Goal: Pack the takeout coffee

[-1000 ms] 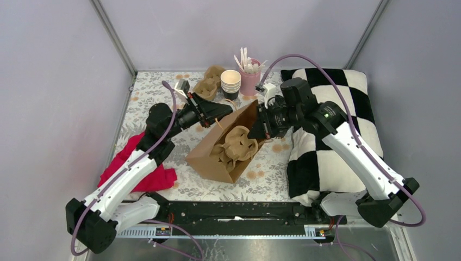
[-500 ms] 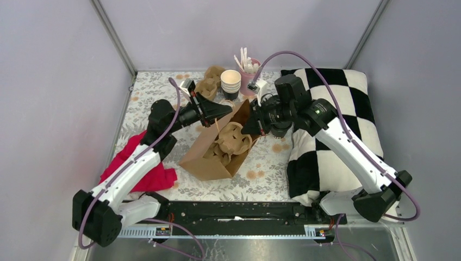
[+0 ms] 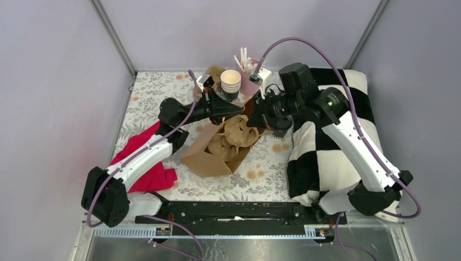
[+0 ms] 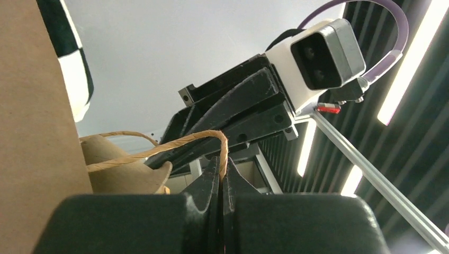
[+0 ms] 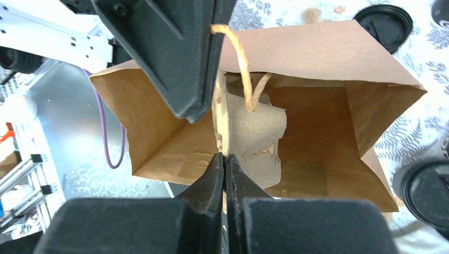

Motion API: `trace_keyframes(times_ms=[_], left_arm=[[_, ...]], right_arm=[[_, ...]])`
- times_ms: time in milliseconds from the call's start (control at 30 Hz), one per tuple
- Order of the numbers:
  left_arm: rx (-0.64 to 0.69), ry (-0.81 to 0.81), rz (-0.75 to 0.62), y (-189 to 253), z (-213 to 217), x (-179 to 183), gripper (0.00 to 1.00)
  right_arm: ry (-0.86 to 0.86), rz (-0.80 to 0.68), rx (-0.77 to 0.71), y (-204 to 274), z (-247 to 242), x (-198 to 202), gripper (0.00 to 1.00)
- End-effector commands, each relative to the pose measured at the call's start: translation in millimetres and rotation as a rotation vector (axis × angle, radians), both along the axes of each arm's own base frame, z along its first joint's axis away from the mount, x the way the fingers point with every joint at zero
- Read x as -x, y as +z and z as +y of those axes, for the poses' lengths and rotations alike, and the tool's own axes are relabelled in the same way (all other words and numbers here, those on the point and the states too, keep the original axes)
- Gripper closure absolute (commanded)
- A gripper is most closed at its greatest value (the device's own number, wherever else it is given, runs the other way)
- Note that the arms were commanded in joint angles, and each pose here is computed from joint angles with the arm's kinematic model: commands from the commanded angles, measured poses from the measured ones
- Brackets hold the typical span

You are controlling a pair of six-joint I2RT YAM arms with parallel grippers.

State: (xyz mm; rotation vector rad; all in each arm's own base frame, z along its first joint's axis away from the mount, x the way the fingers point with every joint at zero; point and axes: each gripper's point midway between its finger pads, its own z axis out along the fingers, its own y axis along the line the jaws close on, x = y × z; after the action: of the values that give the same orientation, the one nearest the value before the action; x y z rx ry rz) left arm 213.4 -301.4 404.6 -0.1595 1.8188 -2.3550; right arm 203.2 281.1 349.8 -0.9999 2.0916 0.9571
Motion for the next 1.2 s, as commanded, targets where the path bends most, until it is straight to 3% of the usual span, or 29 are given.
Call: trace_keyframes(times_ms=[0,200,533,1167], left_arm=[[0.101,-0.088,-0.111,31.0,1.5,20.9,1.0],[0.087,-0.068,-0.068,12.0,1.0,14.5,1.0],[0.048,0.1,-0.001,-12.3,27.4,-7.0,1.0],[0.01,0.102,0.002,-18.7,34.3,-11.0,1.0]], right_arm=[[-0.018,-0.021,0.085,-18.7,-16.8,5.0,1.0],[0.006,-0.007,0.046,-26.5,5.3,1.5,1.0],[0.032,0.088,-0.106,-53.7,37.2,2.6,1.0],[0.108,-0.04,-0.036,-89.2,45.5,-20.7,0.87]])
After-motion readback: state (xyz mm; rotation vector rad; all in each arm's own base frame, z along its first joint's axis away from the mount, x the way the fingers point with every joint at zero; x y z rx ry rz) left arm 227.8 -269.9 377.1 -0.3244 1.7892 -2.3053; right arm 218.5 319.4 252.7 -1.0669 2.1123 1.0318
